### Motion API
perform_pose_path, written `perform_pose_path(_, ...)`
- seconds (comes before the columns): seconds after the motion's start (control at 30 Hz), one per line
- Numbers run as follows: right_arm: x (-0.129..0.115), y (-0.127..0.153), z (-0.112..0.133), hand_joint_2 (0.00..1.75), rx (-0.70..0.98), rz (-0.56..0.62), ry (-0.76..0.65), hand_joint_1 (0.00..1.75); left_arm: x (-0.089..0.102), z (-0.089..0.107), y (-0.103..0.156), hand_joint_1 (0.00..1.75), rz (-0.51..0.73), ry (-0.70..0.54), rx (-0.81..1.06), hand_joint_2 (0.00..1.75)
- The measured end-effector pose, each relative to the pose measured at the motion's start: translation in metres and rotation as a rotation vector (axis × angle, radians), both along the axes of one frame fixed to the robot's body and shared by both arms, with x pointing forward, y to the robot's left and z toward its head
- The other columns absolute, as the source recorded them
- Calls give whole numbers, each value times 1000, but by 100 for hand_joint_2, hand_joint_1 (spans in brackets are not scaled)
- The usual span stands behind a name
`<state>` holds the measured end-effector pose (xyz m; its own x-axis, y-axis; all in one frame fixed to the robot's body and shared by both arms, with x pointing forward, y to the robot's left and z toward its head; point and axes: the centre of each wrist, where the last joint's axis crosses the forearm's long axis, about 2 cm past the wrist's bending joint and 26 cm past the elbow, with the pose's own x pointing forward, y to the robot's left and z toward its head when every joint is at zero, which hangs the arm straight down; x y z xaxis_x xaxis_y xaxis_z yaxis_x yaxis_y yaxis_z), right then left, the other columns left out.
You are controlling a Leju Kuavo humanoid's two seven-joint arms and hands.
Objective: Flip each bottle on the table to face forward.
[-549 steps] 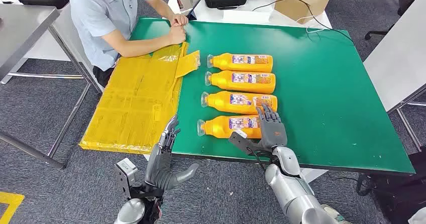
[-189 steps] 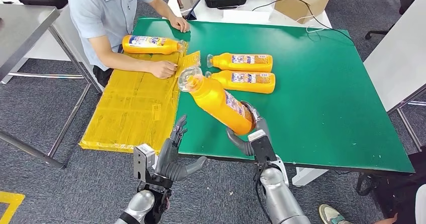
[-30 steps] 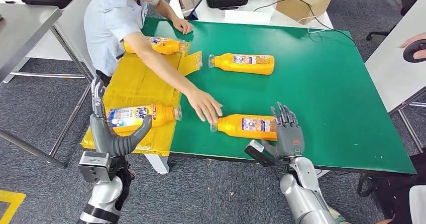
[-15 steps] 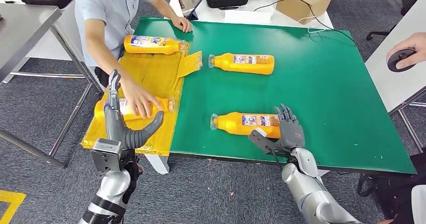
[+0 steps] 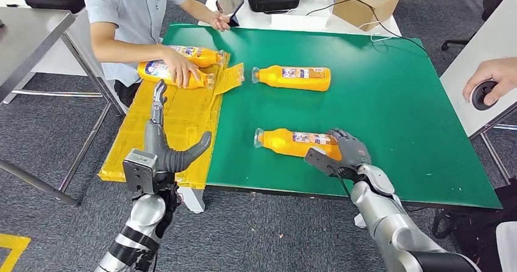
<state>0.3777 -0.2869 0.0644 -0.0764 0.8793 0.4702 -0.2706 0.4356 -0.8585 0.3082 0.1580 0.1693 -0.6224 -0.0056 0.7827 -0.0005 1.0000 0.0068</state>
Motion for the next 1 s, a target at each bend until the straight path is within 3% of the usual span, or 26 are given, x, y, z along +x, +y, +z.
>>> perform_pose_path(0.13, -2, -2, -3, 175, 77, 119, -1, 175, 3, 0, -4, 0, -30, 10, -4, 175)
perform_pose_path(0.47, -7, -2, -9, 175, 219, 147, 45, 175, 6, -3, -6, 0, -55, 35, -24, 175)
perform_pose_path(0.6, -15, 2, -18, 175, 366, 122, 8, 175, 6, -5, -6, 0, -86, 75, -54, 175)
perform_pose_path(0.83, -39, 35, -33, 175, 627, 13, -152, 175, 8, -18, 1, 0, -137, 294, -192, 175)
perform_pose_path(1.0, -49, 63, -23, 175, 817, -67, -292, 175, 6, -44, 7, 0, -115, 480, -267, 175)
